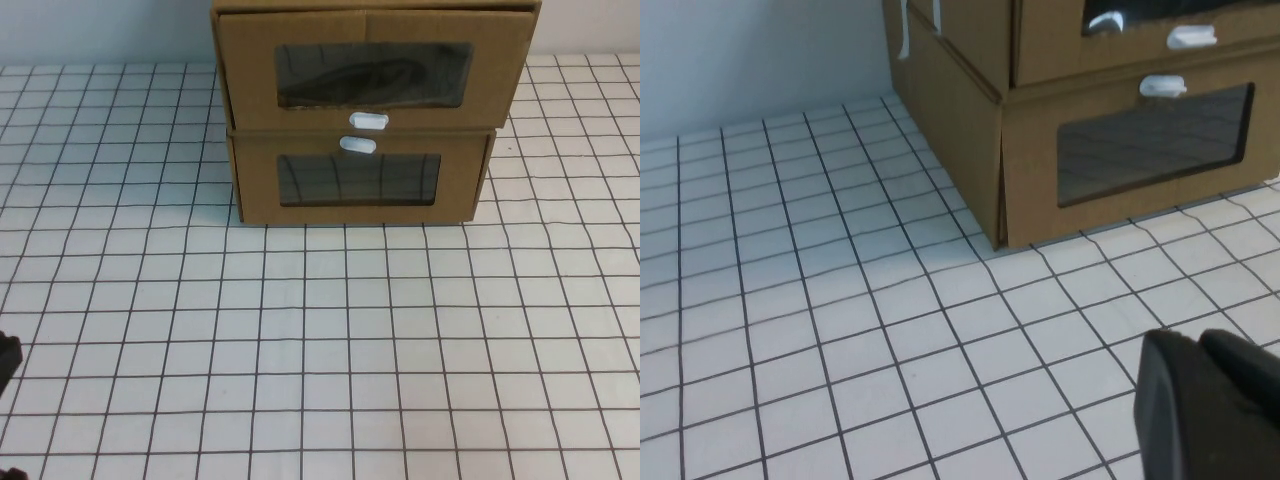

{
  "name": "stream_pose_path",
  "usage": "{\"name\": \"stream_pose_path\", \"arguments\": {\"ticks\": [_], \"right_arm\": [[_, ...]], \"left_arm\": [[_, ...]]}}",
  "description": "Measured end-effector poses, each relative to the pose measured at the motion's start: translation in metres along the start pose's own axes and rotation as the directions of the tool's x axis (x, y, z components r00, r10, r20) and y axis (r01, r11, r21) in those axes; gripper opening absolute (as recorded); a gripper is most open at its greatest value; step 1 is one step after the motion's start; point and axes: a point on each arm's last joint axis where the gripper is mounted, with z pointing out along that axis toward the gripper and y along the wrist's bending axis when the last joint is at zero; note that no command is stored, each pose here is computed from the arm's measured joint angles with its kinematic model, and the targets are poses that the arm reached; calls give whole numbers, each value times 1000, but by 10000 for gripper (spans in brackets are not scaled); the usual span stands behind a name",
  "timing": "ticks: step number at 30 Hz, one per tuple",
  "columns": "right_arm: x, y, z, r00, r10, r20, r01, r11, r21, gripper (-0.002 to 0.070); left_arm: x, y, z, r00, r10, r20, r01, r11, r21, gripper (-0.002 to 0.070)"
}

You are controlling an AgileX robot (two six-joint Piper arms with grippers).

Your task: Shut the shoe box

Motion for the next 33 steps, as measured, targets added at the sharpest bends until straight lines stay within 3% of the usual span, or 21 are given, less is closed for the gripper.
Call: {"name": "stream_pose_path", "arguments": {"ticks": [9,23,30,33], "right_arm": [[48,0,18,997,40,-69,-42,999,-18,-15],[65,2,21,987,113,-111,-117,993,-29,-15],[67,2,22,986,115,-117,-119,992,-28,-15],[67,2,22,986,115,-117,-119,992,-28,-15]], "left_arm": [[17,1,10,1000,-13,7,13,1000,-14,-3],[17,0,10,1000,-13,12,13,1000,-8,-2],[18,-16,10,999,51,14,-53,981,185,-2],[19,-16,10,996,93,7,-92,978,188,-2]]}}
